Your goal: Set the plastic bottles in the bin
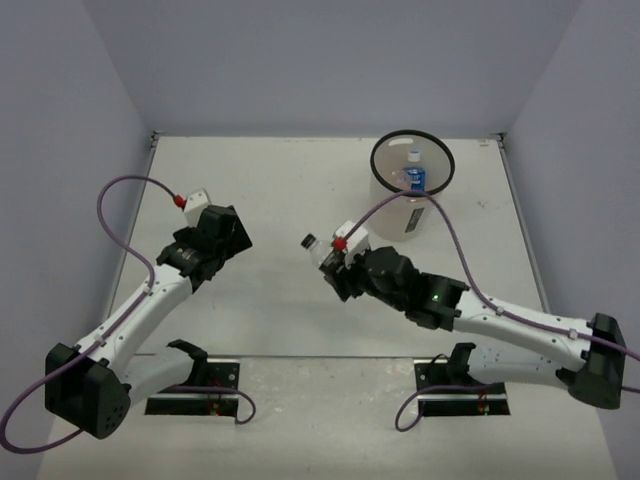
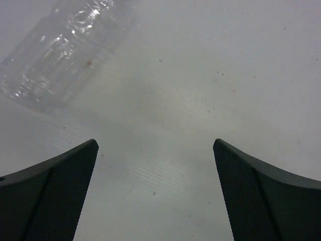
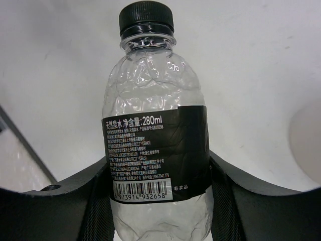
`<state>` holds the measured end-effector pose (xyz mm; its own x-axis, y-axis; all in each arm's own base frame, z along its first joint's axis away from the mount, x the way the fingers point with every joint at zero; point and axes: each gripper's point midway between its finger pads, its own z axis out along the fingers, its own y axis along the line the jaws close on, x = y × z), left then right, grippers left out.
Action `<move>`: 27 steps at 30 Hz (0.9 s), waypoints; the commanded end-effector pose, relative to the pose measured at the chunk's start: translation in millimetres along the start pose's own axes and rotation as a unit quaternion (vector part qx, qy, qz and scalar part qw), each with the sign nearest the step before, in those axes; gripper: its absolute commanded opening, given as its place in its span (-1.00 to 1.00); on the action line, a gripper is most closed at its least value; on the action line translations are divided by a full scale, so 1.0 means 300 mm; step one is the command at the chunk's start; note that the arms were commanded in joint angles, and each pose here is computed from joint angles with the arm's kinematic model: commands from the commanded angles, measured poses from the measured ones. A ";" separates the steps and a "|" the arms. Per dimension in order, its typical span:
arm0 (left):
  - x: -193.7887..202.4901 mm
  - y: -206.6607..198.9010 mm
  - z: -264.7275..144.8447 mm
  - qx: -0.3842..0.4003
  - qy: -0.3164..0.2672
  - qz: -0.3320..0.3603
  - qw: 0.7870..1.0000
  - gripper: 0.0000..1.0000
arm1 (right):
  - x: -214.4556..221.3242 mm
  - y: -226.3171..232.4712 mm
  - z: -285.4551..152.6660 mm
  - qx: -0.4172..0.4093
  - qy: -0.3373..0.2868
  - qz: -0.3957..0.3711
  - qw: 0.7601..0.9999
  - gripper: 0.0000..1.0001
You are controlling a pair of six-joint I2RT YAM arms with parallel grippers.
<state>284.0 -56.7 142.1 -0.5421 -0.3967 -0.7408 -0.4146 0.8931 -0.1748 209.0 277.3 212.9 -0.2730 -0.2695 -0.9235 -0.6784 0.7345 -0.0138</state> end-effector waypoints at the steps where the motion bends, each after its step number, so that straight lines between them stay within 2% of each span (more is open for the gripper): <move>1: -0.136 -0.051 -0.035 0.023 -0.056 -0.012 0.998 1.00 | -0.314 -0.331 -0.126 0.159 -0.126 0.117 0.972 -0.74; 4: -0.165 -0.058 -0.053 0.030 -0.070 -0.014 0.997 1.00 | -0.431 -0.483 -0.198 0.233 -0.156 0.124 0.952 -0.72; 7: -0.188 -0.052 -0.067 0.027 -0.078 -0.023 0.996 1.00 | -0.479 -0.621 -0.220 0.290 -0.151 0.137 0.935 -0.72; 10: -0.205 -0.062 -0.074 0.035 -0.087 -0.027 0.995 1.00 | -0.487 -0.697 -0.164 0.294 -0.122 0.146 0.936 -0.67; 14: -0.216 -0.071 -0.071 0.037 -0.090 -0.030 0.995 1.00 | -0.417 -0.757 -0.087 0.297 -0.068 0.170 0.937 -0.64; 16: -0.228 -0.061 -0.062 0.019 -0.088 -0.028 0.996 1.00 | -0.369 -0.782 -0.067 0.303 -0.048 0.194 0.932 -0.42; 17: -0.229 -0.061 -0.054 0.014 -0.085 -0.025 0.996 1.00 | -0.359 -0.790 -0.062 0.306 -0.043 0.197 0.930 -0.21; 19: -0.260 -0.071 -0.039 0.013 -0.077 -0.019 0.997 1.00 | -0.332 -0.802 -0.058 0.313 -0.037 0.212 0.925 0.41; 21: -0.324 -0.117 -0.023 0.037 -0.086 -0.009 0.996 1.00 | -0.327 -0.812 -0.061 0.318 -0.039 0.223 0.921 0.78; 23: -0.348 -0.127 0.022 0.043 -0.069 -0.003 0.997 1.00 | -0.334 -0.815 -0.069 0.320 -0.044 0.227 0.919 0.98; 25: -0.408 -0.115 0.041 0.022 -0.067 -0.007 0.997 1.00 | -0.343 -0.816 -0.082 0.322 -0.049 0.225 0.918 0.97; 27: -0.495 -0.051 0.062 -0.030 -0.077 -0.012 0.996 1.00 | -0.361 -0.811 -0.106 0.321 -0.059 0.222 0.919 0.98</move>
<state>359.5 -38.1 209.1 -0.4613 -0.3999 -0.7920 -0.4250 0.8832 -0.1985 391.2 112.1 298.4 -0.3912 0.1327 -0.9107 0.0350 0.9910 0.1294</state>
